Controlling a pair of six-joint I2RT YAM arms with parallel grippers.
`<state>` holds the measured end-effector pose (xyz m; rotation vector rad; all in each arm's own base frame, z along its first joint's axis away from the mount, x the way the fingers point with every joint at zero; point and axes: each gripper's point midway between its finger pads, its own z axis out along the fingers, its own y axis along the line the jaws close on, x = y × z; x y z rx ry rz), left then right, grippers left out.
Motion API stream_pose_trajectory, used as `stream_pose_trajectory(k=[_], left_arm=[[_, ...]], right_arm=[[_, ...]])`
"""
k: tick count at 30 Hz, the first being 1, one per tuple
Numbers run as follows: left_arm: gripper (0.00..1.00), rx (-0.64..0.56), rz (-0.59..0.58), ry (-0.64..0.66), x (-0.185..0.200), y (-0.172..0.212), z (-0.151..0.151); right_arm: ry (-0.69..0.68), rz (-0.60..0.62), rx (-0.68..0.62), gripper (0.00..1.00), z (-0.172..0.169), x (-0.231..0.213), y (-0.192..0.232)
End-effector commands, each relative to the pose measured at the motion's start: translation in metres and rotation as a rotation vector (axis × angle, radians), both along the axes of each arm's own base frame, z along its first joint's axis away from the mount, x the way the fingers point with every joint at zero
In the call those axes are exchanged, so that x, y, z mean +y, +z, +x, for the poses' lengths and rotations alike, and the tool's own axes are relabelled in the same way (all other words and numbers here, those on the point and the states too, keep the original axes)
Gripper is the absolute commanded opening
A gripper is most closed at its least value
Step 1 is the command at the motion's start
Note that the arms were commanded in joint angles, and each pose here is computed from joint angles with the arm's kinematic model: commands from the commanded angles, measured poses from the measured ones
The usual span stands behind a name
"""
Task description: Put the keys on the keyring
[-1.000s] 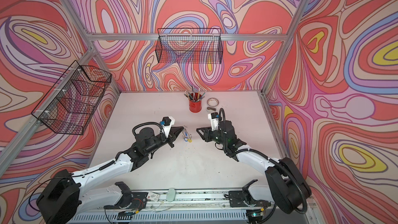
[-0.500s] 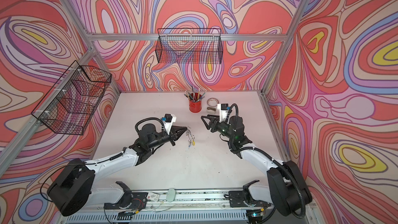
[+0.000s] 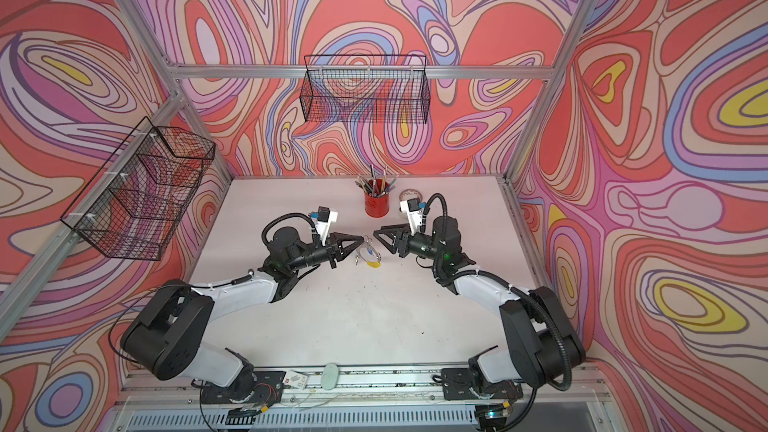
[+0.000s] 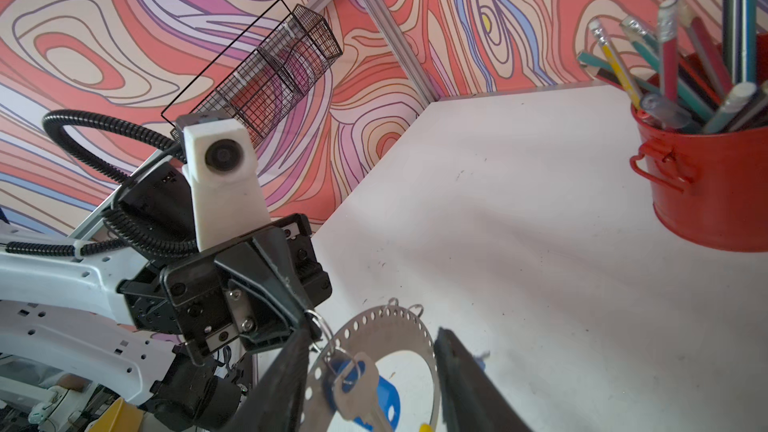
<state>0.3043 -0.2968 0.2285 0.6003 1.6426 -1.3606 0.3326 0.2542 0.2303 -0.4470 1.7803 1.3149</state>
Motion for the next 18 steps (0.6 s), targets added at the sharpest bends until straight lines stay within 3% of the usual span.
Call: stream_pose_trajectory(k=[1, 6, 18], left_arm=[[0.00, -0.091, -0.073, -0.039, -0.002, 0.032, -0.001], [0.00, -0.087, -0.071, -0.037, -0.002, 0.030, 0.001], [0.00, -0.075, -0.087, -0.039, -0.004, 0.030, 0.005]], right_arm=[[0.060, 0.006, -0.014, 0.48, 0.000, 0.009, 0.002], [0.096, 0.013, -0.006, 0.43, -0.005, 0.016, -0.002], [0.138, 0.041, 0.001, 0.46, -0.014, 0.020, -0.001]])
